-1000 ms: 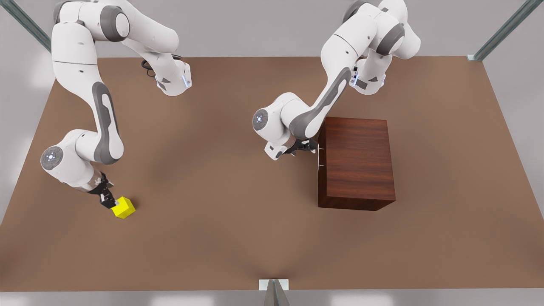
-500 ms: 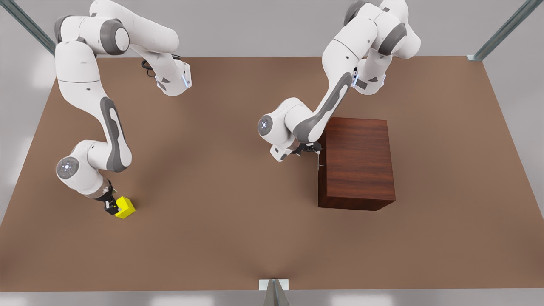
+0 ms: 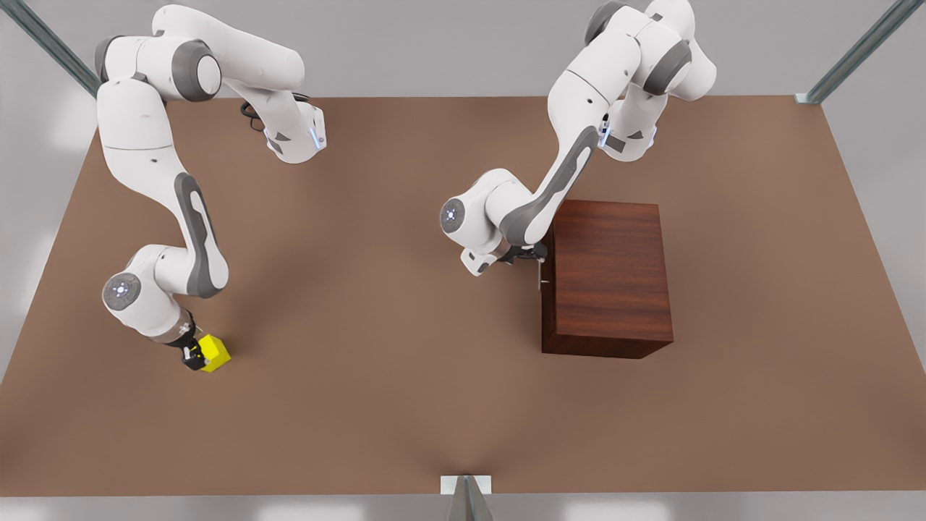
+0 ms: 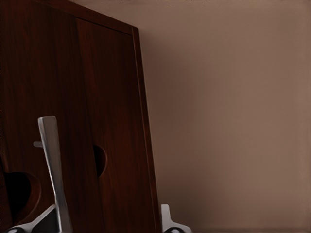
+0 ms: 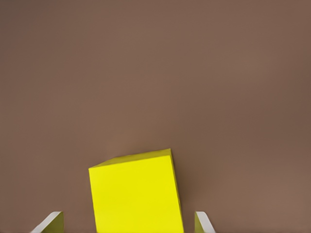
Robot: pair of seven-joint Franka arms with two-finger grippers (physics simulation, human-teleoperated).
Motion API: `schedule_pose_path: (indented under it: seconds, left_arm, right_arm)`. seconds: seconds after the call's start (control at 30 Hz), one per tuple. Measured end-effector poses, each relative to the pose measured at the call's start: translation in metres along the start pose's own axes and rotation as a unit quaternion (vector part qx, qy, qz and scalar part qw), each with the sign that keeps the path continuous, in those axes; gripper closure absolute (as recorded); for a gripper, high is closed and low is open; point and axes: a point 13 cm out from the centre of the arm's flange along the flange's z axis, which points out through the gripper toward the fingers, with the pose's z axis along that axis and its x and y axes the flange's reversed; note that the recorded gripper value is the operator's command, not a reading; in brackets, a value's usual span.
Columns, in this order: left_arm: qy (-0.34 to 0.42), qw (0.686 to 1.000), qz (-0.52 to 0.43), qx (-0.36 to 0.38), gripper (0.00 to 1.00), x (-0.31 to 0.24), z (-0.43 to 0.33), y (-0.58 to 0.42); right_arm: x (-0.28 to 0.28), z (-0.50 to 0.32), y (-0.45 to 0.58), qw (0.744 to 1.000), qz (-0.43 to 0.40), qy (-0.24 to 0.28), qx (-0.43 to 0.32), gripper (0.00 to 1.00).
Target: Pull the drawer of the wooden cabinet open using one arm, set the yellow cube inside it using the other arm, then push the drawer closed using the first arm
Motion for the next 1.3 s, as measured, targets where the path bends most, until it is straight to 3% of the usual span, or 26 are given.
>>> schedule_pose_path:
  seconds: [0.57, 0.63, 0.67, 0.7, 1.0, 1.3]
  left_arm:
    - [-0.003, 1.0, 0.003, 0.0, 0.0, -0.002, 0.001, -0.001]
    - [-0.005, 1.0, 0.004, 0.002, 0.0, -0.002, 0.0, -0.004]
    - [-0.005, 1.0, 0.004, 0.003, 0.0, -0.002, -0.001, -0.005]
    - [-0.006, 1.0, 0.004, 0.004, 0.0, -0.003, 0.0, -0.006]
    - [-0.017, 1.0, 0.005, 0.021, 0.0, -0.004, -0.015, -0.021]
    - [-0.019, 0.999, 0.006, 0.038, 0.0, -0.001, -0.03, -0.041]
  right_arm:
    - [-0.003, 0.049, -0.001, 1.0, -0.017, -0.012, -0.001, 0.0]
    - [-0.004, 0.05, -0.001, 1.0, -0.019, -0.014, -0.002, 0.28]
    - [-0.006, 0.049, 0.0, 1.0, -0.019, -0.016, -0.004, 0.37]
    - [-0.007, 0.049, 0.0, 1.0, -0.02, -0.017, -0.006, 0.41]
    - [-0.003, 0.013, 0.022, 0.999, -0.034, -0.024, -0.024, 0.37]
    - [0.068, -0.073, 0.092, 0.997, -0.052, 0.007, -0.053, 0.4]
